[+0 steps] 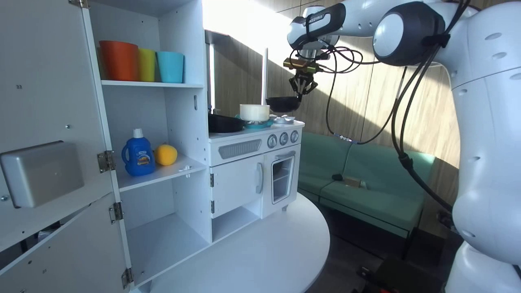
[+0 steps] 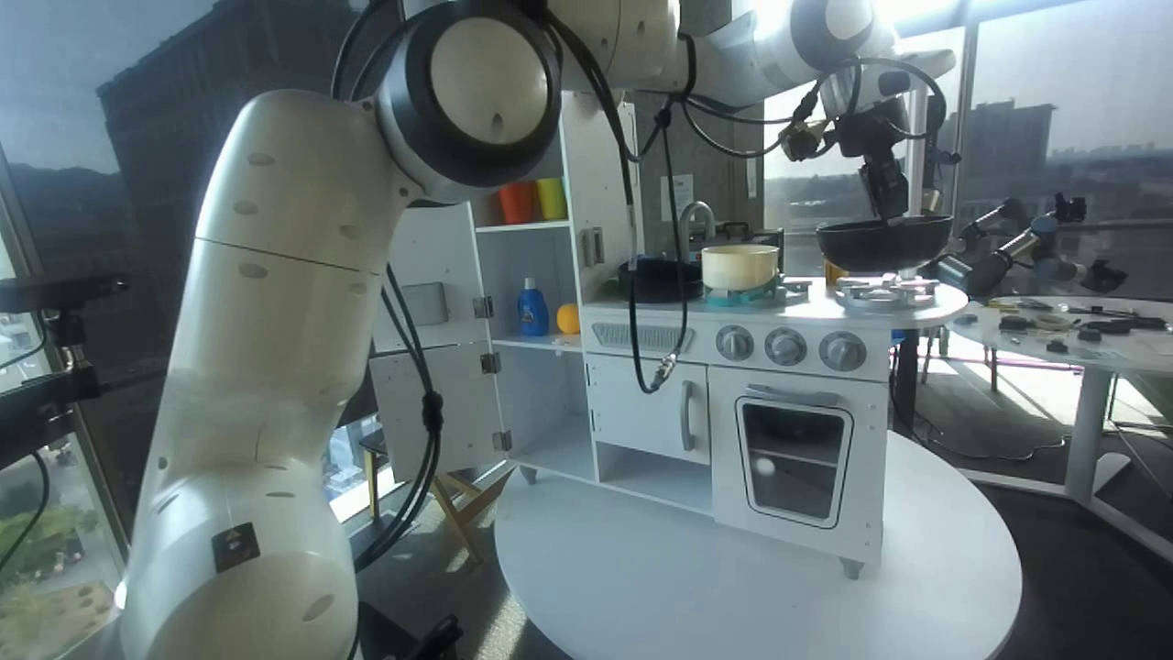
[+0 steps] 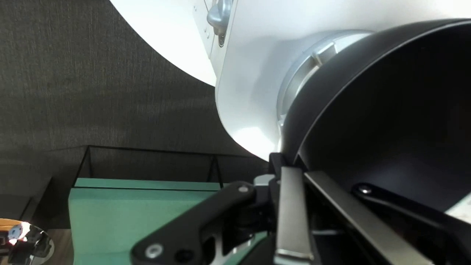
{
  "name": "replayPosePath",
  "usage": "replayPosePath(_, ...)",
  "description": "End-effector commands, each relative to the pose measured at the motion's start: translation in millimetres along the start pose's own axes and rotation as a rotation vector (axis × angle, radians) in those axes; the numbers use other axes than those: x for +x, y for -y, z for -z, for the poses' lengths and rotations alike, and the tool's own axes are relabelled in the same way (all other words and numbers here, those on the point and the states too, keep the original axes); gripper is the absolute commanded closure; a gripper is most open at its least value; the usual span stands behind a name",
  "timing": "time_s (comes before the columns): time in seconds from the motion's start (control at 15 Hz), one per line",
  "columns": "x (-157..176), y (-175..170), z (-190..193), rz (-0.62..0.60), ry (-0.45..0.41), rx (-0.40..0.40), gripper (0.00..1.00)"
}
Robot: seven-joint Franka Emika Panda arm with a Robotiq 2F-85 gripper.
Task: Pick up the black bowl on the left and pour the contents into the white bowl on the right
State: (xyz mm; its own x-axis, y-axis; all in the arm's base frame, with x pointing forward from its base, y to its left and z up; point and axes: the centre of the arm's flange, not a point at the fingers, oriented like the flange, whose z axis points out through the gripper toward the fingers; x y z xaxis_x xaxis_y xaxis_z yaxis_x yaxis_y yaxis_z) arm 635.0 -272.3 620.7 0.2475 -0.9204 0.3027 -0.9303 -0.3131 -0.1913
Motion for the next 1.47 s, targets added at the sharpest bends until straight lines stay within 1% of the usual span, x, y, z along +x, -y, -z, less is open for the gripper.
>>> replayPosePath(0.0, 25, 24, 9, 0.013, -0.002, 0.01, 0.93)
replayPosePath(0.33, 28, 32, 0, 0.025, -0.002, 0.005, 0.92)
replayPosePath(0.4, 28, 33, -1, 0.026, -0.001, 0.013, 0.89)
replayPosePath(0.47, 27, 35, -1, 0.031, -0.006, 0.021, 0.75)
replayPosePath(0.53, 26, 36, -1, 0.032, -0.005, 0.031, 0.64)
replayPosePath(0.6, 24, 37, 0, 0.036, -0.001, 0.044, 0.63)
replayPosePath(0.67, 22, 39, 1, 0.042, 0.002, 0.055, 0.57)
replayPosePath(0.87, 13, 43, 8, 0.06, 0.017, 0.09, 0.32)
replayPosePath(1.0, 7, 44, 15, 0.078, 0.027, 0.108, 0.19)
replayPosePath(1.07, 2, 45, 19, 0.104, 0.043, 0.116, 0.1)
replayPosePath(1.13, -4, 45, 24, 0.155, 0.053, 0.13, 0.03)
replayPosePath(1.2, -8, 47, 28, 0.183, 0.061, 0.13, 0.0)
replayPosePath(1.27, -13, 47, 32, 0.212, 0.082, 0.137, 0.0)
replayPosePath(1.4, -25, 46, 41, 0.28, 0.12, 0.121, 0.0)
